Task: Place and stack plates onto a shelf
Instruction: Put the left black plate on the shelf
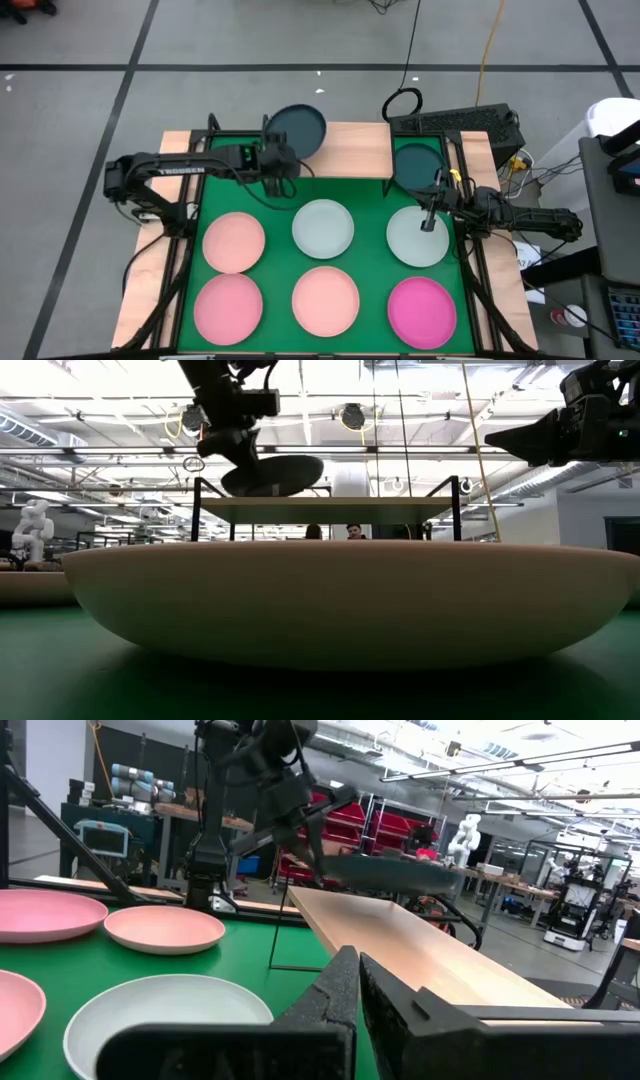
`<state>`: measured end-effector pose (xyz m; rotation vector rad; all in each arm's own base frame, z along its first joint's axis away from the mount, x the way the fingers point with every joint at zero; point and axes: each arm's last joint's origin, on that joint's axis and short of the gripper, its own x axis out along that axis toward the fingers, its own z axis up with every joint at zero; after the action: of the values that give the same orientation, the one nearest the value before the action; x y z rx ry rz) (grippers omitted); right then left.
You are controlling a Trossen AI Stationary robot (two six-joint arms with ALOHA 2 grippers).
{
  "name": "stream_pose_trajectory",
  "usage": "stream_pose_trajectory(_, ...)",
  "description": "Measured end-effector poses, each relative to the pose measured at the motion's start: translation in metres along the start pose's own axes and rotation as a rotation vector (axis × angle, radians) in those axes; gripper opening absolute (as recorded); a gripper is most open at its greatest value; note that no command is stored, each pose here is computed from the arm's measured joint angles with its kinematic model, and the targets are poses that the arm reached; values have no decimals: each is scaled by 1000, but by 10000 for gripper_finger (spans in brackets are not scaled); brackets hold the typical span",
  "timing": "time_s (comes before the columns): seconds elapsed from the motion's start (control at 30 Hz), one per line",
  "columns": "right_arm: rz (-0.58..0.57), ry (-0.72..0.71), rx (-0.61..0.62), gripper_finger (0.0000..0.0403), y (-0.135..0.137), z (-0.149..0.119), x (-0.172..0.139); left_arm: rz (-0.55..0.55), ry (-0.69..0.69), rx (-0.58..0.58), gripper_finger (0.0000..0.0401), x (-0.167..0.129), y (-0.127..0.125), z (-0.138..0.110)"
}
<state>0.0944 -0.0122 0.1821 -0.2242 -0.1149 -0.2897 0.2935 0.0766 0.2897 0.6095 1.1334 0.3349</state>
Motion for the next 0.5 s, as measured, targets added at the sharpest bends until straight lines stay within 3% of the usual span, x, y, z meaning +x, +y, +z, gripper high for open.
stream_pose_trajectory(0.5, 0, 0, 0, 0, 0, 0, 0, -28, 17, -17, 42, 0, -2, -3)
